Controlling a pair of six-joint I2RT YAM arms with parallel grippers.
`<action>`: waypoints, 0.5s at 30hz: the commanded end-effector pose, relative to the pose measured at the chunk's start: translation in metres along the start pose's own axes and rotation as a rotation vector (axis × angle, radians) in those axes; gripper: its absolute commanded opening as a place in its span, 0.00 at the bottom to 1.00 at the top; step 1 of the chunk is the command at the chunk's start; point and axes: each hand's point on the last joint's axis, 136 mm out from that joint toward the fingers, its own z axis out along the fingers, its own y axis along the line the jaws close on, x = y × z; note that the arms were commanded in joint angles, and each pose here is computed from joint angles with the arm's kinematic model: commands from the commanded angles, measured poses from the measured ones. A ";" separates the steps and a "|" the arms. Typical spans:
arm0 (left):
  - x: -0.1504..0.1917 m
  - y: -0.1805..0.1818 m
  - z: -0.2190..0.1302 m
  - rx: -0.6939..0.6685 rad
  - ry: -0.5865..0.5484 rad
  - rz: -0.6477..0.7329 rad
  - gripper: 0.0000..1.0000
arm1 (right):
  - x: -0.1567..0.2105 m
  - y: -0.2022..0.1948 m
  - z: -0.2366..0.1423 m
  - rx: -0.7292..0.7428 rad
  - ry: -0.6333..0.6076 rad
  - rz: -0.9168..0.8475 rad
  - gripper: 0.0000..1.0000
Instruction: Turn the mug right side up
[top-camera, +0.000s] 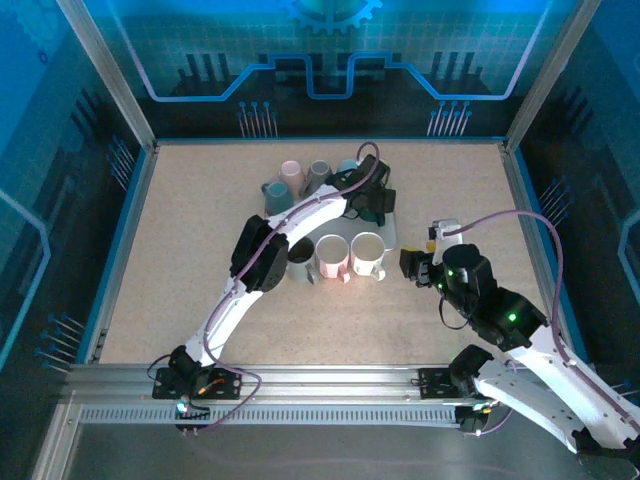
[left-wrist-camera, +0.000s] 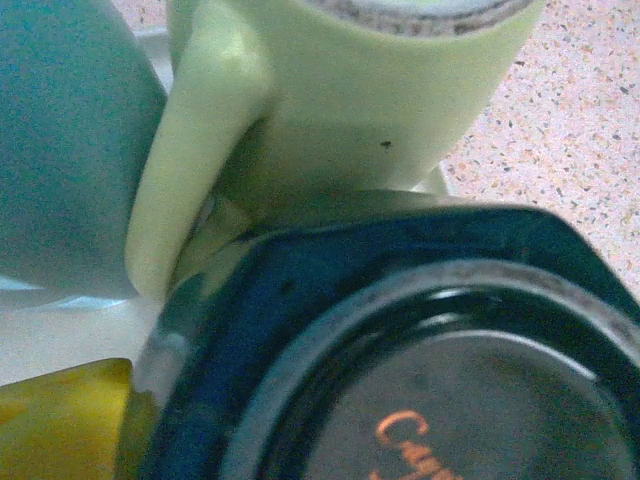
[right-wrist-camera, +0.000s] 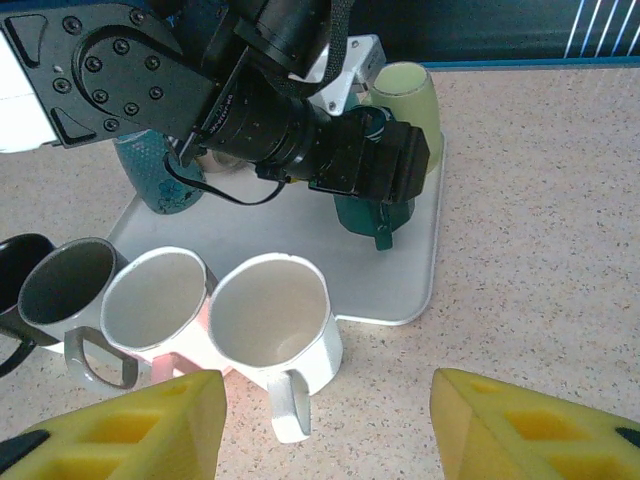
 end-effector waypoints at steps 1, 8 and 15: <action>-0.006 -0.001 0.000 0.017 -0.008 -0.007 0.92 | -0.005 0.000 0.003 -0.001 -0.023 0.020 0.57; -0.020 -0.003 -0.021 0.024 -0.040 0.006 0.71 | -0.005 -0.002 0.003 0.004 -0.025 0.022 0.57; -0.049 -0.010 -0.079 0.065 -0.119 0.002 0.68 | -0.009 -0.003 -0.003 0.003 -0.038 0.027 0.57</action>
